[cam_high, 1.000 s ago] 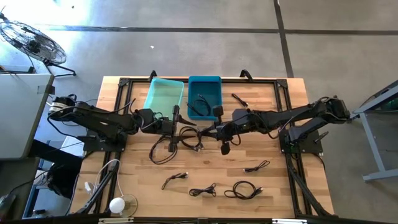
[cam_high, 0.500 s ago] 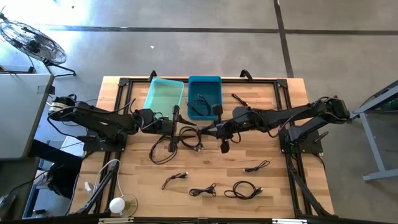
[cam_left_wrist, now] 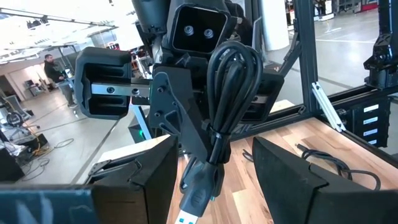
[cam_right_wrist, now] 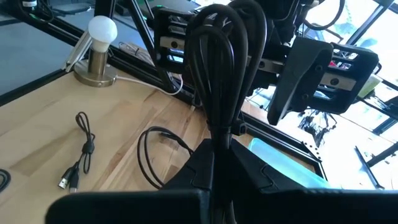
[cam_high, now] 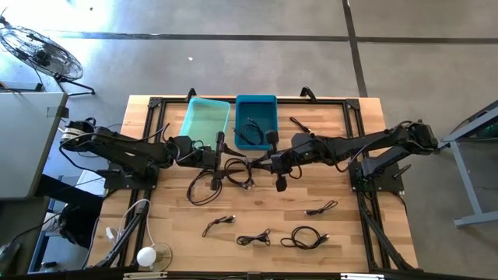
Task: Pick & Place USB Port
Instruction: Put the black USB cable into the green bin
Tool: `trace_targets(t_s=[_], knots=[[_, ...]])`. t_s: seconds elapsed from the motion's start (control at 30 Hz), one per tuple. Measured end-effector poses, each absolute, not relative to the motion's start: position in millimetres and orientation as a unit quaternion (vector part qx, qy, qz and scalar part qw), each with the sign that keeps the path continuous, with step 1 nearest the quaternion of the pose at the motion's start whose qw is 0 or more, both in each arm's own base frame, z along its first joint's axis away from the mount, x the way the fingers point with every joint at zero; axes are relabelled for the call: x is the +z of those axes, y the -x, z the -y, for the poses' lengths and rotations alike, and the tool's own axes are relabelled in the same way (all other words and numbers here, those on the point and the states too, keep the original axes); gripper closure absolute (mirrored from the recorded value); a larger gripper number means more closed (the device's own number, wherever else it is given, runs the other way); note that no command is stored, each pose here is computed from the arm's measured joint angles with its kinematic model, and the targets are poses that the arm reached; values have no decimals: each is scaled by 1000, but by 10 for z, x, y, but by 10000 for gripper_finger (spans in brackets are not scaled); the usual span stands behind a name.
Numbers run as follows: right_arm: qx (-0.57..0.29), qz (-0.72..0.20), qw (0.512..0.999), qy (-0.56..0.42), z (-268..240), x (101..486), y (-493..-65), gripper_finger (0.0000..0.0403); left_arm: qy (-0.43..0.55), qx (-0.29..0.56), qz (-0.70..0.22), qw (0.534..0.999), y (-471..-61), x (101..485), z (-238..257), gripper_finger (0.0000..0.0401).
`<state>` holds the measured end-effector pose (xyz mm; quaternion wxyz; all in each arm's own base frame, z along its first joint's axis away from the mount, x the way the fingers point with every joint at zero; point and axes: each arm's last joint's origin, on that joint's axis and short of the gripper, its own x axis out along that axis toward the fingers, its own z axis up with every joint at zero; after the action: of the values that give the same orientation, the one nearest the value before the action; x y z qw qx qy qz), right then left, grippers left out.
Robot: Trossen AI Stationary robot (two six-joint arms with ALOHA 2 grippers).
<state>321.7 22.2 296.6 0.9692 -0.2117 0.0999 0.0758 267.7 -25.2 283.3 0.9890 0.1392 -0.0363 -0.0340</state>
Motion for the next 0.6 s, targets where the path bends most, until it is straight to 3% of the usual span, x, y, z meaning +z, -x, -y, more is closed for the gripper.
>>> trace_targets(t_s=[0.6], knots=[[72,-99,970,208,-220,2969,-3218,387,-138,-36,64,988,-2672,2885,255,199]])
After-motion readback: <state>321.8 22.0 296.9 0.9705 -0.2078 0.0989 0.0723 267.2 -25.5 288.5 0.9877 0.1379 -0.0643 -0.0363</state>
